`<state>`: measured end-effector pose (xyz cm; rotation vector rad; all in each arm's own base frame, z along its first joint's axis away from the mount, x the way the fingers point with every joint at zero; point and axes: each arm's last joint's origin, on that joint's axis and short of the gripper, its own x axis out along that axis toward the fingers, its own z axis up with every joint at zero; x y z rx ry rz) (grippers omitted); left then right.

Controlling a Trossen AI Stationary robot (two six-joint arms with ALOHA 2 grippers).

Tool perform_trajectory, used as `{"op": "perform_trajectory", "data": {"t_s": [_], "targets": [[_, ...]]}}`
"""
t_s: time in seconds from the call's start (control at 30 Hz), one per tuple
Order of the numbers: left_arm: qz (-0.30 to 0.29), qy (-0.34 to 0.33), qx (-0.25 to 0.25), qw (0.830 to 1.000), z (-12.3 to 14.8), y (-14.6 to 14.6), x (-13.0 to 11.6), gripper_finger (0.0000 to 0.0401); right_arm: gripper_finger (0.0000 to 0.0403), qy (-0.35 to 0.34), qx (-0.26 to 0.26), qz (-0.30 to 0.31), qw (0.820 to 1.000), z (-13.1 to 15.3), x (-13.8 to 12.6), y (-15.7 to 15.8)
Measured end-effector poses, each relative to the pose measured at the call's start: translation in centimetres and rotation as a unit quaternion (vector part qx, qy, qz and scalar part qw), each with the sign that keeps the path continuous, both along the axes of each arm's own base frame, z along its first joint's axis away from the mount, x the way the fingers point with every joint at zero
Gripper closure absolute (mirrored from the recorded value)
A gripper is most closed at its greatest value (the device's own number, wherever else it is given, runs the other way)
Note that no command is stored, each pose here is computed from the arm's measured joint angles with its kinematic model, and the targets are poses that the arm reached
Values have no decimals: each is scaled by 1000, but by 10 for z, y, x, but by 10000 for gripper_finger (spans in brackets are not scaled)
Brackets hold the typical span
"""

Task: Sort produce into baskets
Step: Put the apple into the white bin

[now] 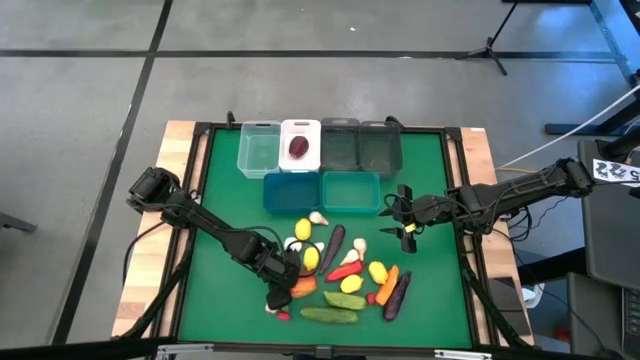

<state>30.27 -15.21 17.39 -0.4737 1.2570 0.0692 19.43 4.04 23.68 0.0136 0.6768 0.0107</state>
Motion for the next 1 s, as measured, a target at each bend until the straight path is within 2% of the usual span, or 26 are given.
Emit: {"op": "perform_trajectory", "data": {"t_s": [0.1, 0.5, 0.83, 1.0], "targets": [[-9, -2, 3, 1000, 0, 0, 0, 391, 194, 0, 0, 0, 1000, 0, 0, 0], [-5, -17, 24, 1000, 3, 2, 0, 396, 194, 0, 0, 0, 1000, 0, 0, 0], [20, -98, 37, 994, 46, 10, -11, 399, 194, 1, -1, 0, 1000, 0, 0, 0], [48, -138, 77, 986, 71, 25, -22, 400, 194, 1, -1, 0, 1000, 0, 0, 0]]}}
